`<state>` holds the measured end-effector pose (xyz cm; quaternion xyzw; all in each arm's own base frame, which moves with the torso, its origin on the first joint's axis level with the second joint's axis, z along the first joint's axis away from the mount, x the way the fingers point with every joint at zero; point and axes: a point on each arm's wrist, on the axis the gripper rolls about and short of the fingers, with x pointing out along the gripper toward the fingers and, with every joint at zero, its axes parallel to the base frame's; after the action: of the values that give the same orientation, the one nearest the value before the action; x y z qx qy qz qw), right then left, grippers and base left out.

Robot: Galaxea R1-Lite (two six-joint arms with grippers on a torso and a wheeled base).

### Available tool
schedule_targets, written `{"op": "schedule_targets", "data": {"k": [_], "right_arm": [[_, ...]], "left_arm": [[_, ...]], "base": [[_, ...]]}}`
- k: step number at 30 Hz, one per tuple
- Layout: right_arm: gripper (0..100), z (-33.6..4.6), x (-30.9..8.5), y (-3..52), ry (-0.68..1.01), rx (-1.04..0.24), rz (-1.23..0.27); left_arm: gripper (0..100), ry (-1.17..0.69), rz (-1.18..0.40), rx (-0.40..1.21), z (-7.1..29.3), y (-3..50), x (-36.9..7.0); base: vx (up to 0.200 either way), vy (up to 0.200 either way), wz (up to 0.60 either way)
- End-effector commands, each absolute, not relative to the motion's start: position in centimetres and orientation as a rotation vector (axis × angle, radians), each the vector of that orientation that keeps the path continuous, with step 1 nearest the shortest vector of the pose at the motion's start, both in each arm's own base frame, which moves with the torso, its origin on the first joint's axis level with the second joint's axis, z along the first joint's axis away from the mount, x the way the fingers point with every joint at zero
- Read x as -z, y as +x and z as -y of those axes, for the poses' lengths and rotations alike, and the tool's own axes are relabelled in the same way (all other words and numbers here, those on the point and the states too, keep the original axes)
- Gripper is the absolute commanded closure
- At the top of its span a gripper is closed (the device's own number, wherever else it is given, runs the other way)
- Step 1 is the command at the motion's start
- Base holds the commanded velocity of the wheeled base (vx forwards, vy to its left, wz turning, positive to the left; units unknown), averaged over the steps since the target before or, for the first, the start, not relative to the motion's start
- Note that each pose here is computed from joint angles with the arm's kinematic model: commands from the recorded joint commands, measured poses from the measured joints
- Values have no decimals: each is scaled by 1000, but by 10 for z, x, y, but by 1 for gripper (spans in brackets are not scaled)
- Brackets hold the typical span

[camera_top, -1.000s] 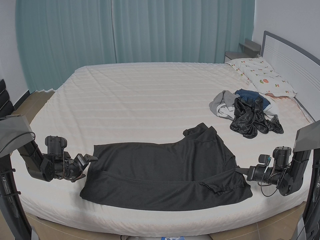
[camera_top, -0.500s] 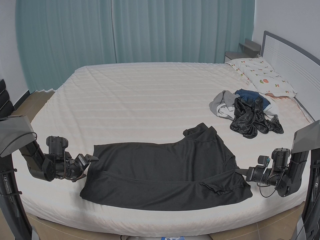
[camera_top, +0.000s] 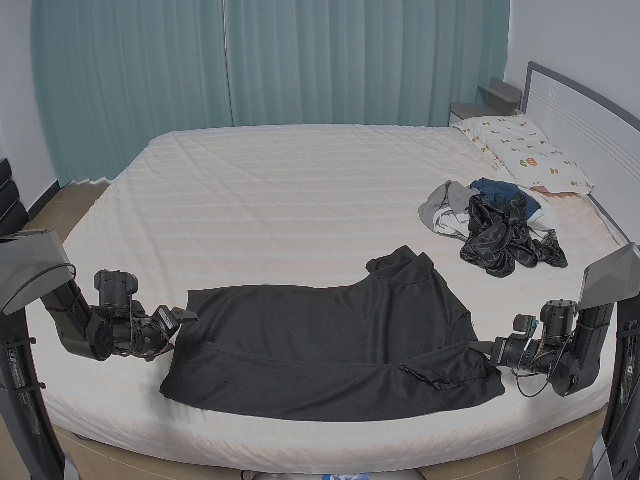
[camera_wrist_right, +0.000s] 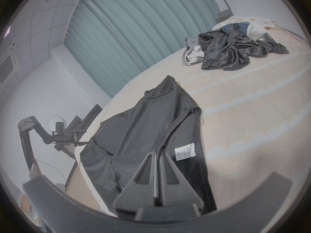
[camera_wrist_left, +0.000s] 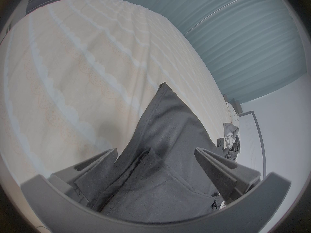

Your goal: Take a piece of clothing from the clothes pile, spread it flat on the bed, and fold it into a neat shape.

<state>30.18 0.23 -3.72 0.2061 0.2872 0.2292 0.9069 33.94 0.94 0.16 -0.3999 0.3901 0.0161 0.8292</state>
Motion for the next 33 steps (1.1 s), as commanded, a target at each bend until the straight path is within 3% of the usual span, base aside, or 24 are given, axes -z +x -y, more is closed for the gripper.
{"op": "schedule_targets", "data": {"k": [1, 23, 24, 33], "right_arm": [[100, -3, 38, 301, 427, -476, -600], [100, -3, 36, 298, 419, -480, -573], [100, -3, 36, 298, 419, -481, -573], [100, -4, 38, 298, 422, -483, -580]], "left_arm": [[100, -830, -840, -39, -9, 341, 5], [100, -679, -783, -210, -8, 336, 5], [0, -680, -783, -207, -8, 336, 5], [0, -737, -730, -123, -10, 340, -3]], "base": [[0, 0, 0], [0, 0, 0], [0, 0, 0], [0, 0, 0]]}}
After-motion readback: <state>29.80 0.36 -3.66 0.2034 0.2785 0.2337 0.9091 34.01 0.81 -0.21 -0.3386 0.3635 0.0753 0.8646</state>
